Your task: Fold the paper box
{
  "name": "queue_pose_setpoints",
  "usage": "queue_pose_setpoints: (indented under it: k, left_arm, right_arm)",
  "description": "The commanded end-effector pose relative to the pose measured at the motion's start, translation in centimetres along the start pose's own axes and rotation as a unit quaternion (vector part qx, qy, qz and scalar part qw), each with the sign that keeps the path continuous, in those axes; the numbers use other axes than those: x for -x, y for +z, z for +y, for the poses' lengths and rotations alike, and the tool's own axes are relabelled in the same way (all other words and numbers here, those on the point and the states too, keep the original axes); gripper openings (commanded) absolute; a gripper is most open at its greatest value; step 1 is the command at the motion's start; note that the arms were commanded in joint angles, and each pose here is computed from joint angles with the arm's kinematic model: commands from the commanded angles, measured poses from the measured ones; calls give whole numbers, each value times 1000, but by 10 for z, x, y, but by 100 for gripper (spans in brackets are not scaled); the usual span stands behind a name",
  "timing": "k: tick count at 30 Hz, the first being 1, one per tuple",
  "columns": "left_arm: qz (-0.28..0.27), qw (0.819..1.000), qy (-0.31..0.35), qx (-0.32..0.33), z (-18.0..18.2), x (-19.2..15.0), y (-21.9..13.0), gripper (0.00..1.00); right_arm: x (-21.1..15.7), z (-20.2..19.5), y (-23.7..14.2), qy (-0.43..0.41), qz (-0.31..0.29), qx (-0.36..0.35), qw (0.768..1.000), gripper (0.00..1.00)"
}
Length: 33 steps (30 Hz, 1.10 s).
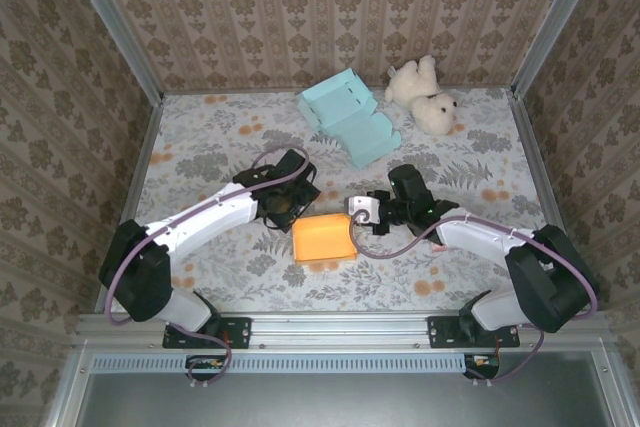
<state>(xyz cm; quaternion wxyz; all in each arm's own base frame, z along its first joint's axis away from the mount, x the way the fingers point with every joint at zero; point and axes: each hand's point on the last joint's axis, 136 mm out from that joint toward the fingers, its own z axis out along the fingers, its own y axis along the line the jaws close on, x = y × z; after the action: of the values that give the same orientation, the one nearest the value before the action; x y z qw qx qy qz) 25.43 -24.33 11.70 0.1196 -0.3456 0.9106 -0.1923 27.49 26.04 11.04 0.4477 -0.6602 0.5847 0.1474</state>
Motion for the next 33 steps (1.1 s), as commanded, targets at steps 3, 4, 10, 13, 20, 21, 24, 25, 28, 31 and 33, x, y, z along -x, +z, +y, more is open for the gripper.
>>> queue_pose_setpoints:
  k: [3,4,10,13,20,21,24,25,28,31,33]
  left_arm:
    - [38,997,-31,-65,-40,-29,-7,77]
    - [39,997,-31,-67,-41,-31,-7,77]
    - [35,997,-23,-61,-42,-36,-1,76]
    - [28,998,-16,-48,-32,-35,7,74]
    - [-31,999,-4,-9,8,-16,11,72]
    - [-38,999,-4,-3,15,-13,12,71]
    - [-44,999,-8,6,28,-12,16,71]
    - [-44,999,-8,9,32,-12,17,71]
    - [-48,999,-7,15,39,-11,19,71]
    - [-58,998,-6,19,41,-8,18,71]
    - [-60,998,-6,20,42,-7,17,71]
  right_arm:
    - [19,10,11,-16,-18,14,1000,13]
    - [20,10,13,-16,-19,13,1000,13]
    - [23,16,16,-20,-19,18,999,13]
    - [21,19,13,-21,-16,16,1000,15]
    - [15,24,0,-32,8,15,999,27]
    - [14,25,-1,-34,12,16,999,27]
    - [11,25,-5,-35,24,16,999,31]
    - [10,25,-5,-35,29,16,999,32]
    - [7,25,-8,-31,48,18,998,41]
    - [3,23,-14,-30,64,9,997,50]
    - [1,21,-20,-30,76,0,997,52]
